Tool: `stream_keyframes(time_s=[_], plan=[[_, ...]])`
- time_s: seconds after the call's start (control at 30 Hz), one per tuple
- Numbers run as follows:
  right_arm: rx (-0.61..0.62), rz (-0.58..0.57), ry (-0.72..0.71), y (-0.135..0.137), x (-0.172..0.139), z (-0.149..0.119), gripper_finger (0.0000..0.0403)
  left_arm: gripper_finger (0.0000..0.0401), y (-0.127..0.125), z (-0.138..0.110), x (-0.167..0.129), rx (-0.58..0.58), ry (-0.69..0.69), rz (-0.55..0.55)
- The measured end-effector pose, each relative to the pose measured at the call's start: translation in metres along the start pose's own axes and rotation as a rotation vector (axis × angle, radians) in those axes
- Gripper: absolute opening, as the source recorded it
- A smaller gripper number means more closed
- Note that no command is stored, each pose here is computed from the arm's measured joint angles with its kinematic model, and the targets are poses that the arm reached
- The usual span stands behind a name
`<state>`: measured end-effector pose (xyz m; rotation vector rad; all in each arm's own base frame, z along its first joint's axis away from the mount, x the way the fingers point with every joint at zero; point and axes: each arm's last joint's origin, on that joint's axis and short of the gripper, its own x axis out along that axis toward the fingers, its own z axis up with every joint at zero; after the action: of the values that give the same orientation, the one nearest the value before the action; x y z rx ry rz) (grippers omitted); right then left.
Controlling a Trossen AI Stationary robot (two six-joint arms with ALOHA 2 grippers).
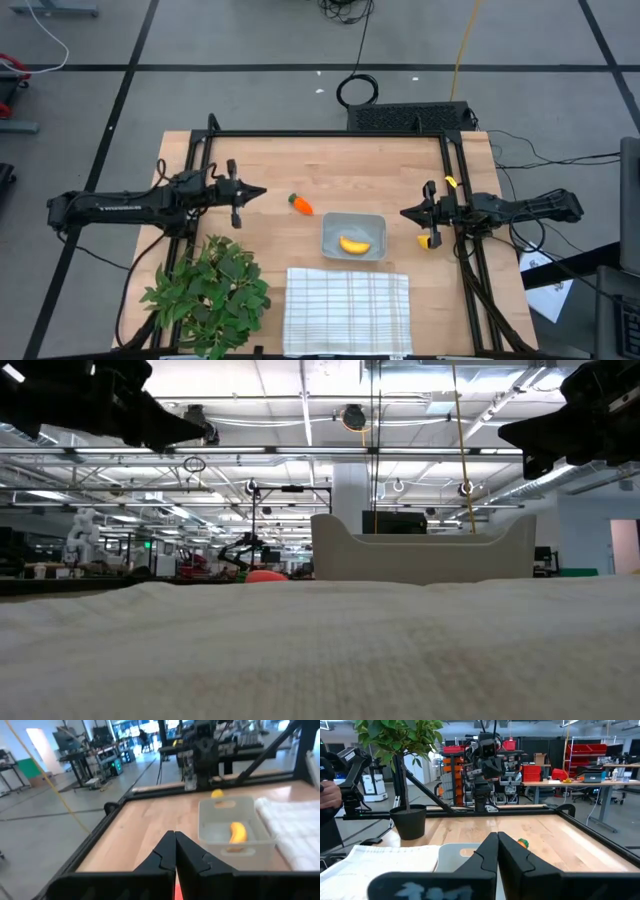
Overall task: Pick and placing Produce into tupperware
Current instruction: Put the yellow lemon into the gray bin
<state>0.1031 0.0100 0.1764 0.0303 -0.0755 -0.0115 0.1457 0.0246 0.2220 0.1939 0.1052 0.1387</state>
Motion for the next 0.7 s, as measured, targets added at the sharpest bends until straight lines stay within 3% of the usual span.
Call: stream_keyframes(time_s=[0.43, 0.7], plan=[[-0.018, 0.0, 0.012, 0.0, 0.0, -0.001, 0.0, 0.0013, -0.005, -0.017, 0.0, -0.002, 0.027, -0.006], [-0.028, 0.003, -0.051, 0.0, 0.0, 0.005, 0.0, 0.0006, -0.005, -0.018, 0.0, -0.026, 0.028, -0.006]])
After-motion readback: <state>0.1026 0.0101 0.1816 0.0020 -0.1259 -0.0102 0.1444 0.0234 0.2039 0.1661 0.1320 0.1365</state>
